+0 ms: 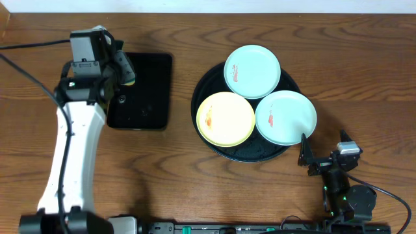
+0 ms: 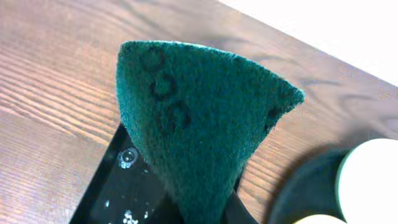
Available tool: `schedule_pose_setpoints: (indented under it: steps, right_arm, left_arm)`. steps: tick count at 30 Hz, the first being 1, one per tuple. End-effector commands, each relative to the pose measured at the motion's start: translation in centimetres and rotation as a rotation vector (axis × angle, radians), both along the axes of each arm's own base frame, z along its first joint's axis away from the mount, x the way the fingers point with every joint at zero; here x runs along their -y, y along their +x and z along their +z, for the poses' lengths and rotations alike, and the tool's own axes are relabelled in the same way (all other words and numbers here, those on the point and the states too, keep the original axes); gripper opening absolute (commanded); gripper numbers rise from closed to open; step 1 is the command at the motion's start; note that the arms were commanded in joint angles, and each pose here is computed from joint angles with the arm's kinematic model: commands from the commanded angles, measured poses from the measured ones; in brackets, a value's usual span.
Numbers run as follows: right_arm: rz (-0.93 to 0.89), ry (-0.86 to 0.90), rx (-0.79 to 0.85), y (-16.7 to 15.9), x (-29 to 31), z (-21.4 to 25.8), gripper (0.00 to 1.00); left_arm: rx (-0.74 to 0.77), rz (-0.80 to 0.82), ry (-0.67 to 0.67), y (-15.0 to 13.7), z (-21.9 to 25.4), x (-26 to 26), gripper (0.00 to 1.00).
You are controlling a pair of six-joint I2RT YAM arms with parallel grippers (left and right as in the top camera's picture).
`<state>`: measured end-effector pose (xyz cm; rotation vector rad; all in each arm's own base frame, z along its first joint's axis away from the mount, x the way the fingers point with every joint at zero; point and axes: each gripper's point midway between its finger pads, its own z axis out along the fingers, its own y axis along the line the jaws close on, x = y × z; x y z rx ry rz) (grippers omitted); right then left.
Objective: Clean dirty plates on tray and stack at the side
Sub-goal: 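Lift the green sponge up out of the black tray, then carry the sponge with the left gripper onto the yellow plate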
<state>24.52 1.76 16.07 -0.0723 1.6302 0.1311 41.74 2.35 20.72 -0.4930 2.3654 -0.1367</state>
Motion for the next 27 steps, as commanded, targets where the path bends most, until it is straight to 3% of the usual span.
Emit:
schedule_pose_setpoints:
  steps: [1, 5, 11, 16, 22, 27]
  right_arm:
    - [0.005, 0.000, 0.001, 0.0, -0.1, 0.0, 0.99]
    - [0.005, 0.000, 0.001, 0.0, -0.1, 0.0, 0.99]
    - [0.005, 0.000, 0.001, 0.0, -0.1, 0.0, 0.99]
    - [0.005, 0.000, 0.001, 0.0, -0.1, 0.0, 0.99]
    - [0.005, 0.000, 0.001, 0.0, -0.1, 0.0, 0.99]
    - [0.005, -0.002, 0.002, 0.0, -0.1, 0.0, 0.99]
  left_arm:
    - [-0.210, 0.038, 0.013, -1.0, -8.3, -0.6, 0.08]
    - [-0.273, 0.038, 0.010, -1.0, -10.6, -0.6, 0.08]
    - [-0.056, -0.017, -0.051, -0.3, -1.7, 0.9, 0.08]
    - [0.051, -0.160, -0.206, -3.0, 3.7, 5.4, 0.07]
    - [-0.110, -0.265, -0.244, -6.4, 0.5, 10.7, 0.07]
    - [-0.224, -0.336, -0.279, -7.4, -3.7, 16.0, 0.07]
